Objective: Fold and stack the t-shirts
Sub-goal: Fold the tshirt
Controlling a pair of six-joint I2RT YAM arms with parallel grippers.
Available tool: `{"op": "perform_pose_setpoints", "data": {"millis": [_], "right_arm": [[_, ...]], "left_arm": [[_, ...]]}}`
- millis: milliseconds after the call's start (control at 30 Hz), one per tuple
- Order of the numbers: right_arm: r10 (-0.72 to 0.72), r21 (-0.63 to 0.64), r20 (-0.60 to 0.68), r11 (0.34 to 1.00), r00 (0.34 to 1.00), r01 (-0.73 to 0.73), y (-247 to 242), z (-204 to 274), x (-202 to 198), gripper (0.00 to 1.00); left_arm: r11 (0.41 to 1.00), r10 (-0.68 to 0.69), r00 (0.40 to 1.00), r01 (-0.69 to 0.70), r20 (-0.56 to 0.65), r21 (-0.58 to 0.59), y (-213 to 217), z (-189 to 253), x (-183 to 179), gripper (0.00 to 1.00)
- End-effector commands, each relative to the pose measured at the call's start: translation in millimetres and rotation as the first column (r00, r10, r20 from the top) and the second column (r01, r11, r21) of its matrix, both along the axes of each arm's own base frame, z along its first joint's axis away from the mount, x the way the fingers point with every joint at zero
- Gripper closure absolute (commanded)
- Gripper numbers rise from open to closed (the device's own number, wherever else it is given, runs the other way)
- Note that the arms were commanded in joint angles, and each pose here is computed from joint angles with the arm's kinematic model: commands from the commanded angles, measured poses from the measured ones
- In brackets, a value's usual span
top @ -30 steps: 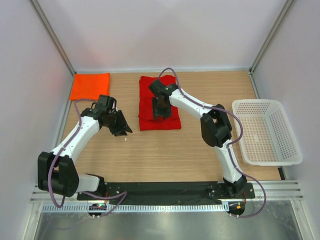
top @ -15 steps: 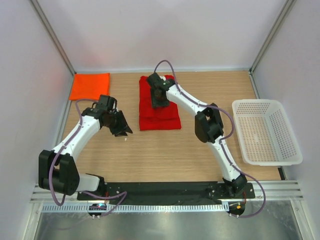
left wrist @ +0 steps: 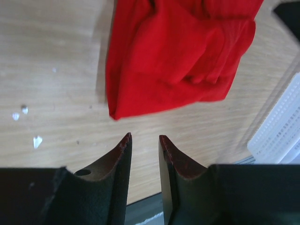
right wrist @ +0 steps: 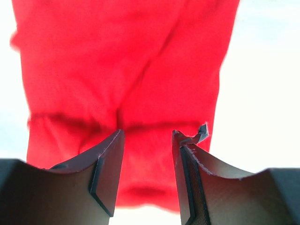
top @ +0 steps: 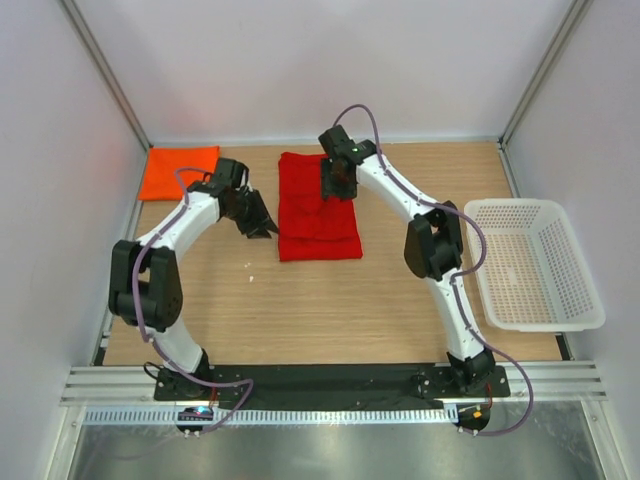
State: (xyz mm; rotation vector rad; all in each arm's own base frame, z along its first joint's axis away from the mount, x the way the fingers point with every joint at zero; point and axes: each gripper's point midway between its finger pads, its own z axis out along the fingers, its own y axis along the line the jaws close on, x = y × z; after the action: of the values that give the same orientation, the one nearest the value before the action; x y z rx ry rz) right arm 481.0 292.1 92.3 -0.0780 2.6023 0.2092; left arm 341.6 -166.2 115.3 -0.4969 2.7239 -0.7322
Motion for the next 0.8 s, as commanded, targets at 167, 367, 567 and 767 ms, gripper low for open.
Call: {"op": "perform_pose_setpoints", "data": {"millis": [167,367,567,767], "right_arm": [[0.019,0.084,-0.013,0.996,1.000,-0.018,24.7,37.4,-71.4,0.49],[0.002,0.104,0.019,0.995,1.000,-0.004,43.7,28.0,-94.1,0.55],[-0.020,0.103,0.001,0.994,1.000,0.020,48.2,14.0,-99.8,0.66],[-0.025,0.089,0.006,0.996,1.000,0.024,50.8,2.3,-96.0,0.66]], "left_arm": [[1.000,0.010,1.000,-0.009,0.029,-0.009,-9.7,3.7,44.1,0.69],[1.000,-0.002,1.000,0.001,-0.021,-0.030,-20.0,-13.7,32.6,0.72],[0.999,0.002,1.000,-0.003,-0.021,-0.038,-19.7,-15.4,27.5,0.73],[0.999,-0.003,1.000,0.002,-0.023,-0.045,-20.9,-13.1,26.7,0.73]]}}
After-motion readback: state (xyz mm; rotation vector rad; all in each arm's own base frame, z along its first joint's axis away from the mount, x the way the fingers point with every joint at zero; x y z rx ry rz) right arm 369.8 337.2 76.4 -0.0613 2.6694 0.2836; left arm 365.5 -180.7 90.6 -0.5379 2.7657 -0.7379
